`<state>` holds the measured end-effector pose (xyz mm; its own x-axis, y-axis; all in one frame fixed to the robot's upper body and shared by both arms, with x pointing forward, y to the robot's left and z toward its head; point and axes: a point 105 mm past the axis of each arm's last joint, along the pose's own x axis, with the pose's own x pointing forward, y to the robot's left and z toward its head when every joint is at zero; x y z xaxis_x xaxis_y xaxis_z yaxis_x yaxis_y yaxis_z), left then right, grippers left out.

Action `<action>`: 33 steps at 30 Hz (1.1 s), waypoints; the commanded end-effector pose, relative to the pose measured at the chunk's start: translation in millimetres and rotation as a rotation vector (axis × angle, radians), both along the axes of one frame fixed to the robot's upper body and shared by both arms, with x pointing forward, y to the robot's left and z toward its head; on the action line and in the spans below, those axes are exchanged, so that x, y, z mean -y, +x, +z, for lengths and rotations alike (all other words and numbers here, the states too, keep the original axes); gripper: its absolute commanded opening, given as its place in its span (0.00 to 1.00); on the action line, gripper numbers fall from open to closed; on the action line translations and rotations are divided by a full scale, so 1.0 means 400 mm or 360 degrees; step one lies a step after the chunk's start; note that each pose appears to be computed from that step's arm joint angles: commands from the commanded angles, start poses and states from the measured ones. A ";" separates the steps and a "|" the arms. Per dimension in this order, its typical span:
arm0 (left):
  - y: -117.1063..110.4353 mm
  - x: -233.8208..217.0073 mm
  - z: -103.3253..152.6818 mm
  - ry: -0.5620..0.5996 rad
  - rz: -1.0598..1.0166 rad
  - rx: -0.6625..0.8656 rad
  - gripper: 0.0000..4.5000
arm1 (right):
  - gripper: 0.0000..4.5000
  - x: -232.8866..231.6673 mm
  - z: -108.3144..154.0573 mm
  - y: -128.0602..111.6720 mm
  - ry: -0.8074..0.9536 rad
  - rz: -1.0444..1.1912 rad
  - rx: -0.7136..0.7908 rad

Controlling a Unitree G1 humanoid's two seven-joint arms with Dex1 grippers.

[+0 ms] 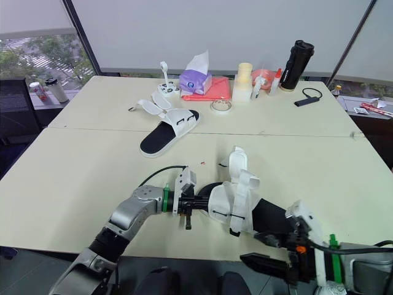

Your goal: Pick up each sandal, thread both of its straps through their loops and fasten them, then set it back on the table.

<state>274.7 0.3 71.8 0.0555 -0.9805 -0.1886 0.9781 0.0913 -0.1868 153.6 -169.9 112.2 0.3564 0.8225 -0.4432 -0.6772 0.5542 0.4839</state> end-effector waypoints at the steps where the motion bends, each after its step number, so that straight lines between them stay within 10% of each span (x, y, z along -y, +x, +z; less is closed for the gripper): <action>1: -0.065 0.005 -0.056 0.0118 -0.0163 -0.0202 0.00 | 0.97 -0.011 -0.009 0.011 -0.0022 -0.0001 0.0045; 28: -0.047 -0.005 -0.057 0.0165 -0.0131 -0.0161 0.00 | 0.97 -0.024 -0.034 0.085 0.0112 -0.0059 0.0080; 33: -0.035 -0.017 -0.064 0.0185 -0.0074 -0.0150 0.00 | 0.55 -0.032 -0.050 0.082 0.0125 -0.0054 0.0047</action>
